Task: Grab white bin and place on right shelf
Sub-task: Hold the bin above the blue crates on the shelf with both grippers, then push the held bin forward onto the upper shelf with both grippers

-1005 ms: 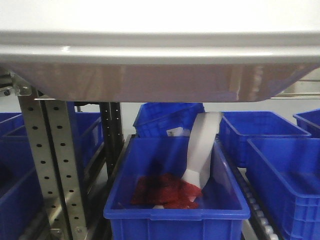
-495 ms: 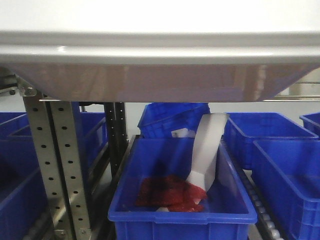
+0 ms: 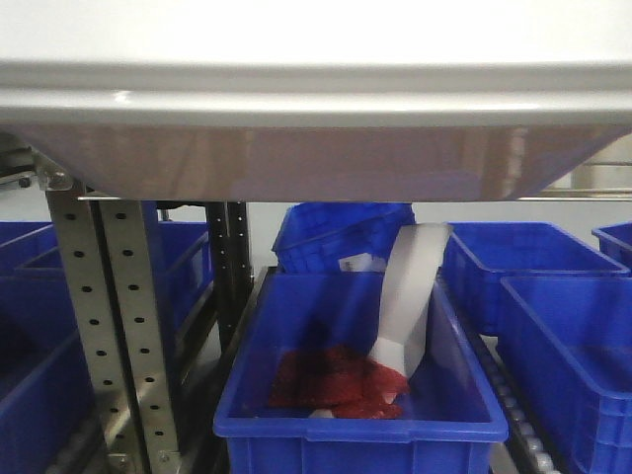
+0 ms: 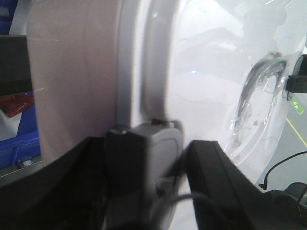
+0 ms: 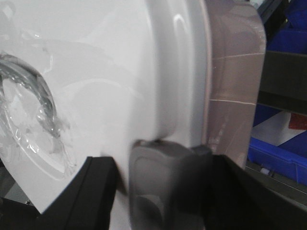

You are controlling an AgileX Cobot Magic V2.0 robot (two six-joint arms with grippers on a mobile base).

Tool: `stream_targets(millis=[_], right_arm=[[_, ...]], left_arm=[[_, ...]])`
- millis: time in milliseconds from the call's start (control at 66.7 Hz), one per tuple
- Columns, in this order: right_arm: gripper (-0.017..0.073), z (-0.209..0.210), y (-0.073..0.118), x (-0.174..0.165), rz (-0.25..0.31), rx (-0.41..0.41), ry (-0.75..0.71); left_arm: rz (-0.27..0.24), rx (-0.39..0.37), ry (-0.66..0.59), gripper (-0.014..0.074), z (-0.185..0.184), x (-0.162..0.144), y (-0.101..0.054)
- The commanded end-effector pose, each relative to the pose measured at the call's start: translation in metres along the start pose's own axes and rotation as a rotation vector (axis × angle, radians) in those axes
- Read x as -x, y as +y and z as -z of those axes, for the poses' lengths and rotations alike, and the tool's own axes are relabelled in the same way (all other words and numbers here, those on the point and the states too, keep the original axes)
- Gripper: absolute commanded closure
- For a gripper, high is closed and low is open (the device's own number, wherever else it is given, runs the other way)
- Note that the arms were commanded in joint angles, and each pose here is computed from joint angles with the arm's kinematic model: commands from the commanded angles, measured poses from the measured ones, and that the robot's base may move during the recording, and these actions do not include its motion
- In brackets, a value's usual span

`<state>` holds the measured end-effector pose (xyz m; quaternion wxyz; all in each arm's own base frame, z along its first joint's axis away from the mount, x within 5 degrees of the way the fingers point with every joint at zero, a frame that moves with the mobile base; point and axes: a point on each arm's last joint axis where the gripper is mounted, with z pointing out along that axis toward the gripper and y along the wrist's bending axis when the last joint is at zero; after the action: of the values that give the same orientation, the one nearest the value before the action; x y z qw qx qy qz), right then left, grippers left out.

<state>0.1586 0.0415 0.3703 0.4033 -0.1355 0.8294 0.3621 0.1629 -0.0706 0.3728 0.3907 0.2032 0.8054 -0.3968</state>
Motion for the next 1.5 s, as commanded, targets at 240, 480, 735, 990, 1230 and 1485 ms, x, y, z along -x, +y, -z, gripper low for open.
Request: stream_targets(millis=[240,480,735,990,1230,1485], right_arm=[[0.0219,0.006,0.024,0.008,-0.012,0.174,-0.049],[0.0219,0.006,0.024,0.008,-0.013,0.176,-0.051],[0.0219,0.006,0.024,0.008,-0.013,0.175,-0.051],[0.0219,0.006,0.024,0.008,-0.013,0.175,-0.051],[0.0219,0.006,0.025,0.009,-0.018,0.187,-0.060],[0.0219,0.008,0.030,0.016,-0.057,0.253,-0.132]], left_arm=[[0.012,-0.157,-0.083,0.0408,0.006,0.012,-0.023],[0.012,-0.157,-0.083,0.0408,0.006,0.012,-0.023],[0.013,-0.157,-0.085,0.0408,0.006,0.012,-0.023],[0.013,-0.157,-0.085,0.0408,0.006,0.012,-0.023],[0.024,-0.169,-0.105,0.0408,0.006,0.014,-0.024],[0.057,-0.213,-0.174,0.0408,0.008,0.022,-0.028]])
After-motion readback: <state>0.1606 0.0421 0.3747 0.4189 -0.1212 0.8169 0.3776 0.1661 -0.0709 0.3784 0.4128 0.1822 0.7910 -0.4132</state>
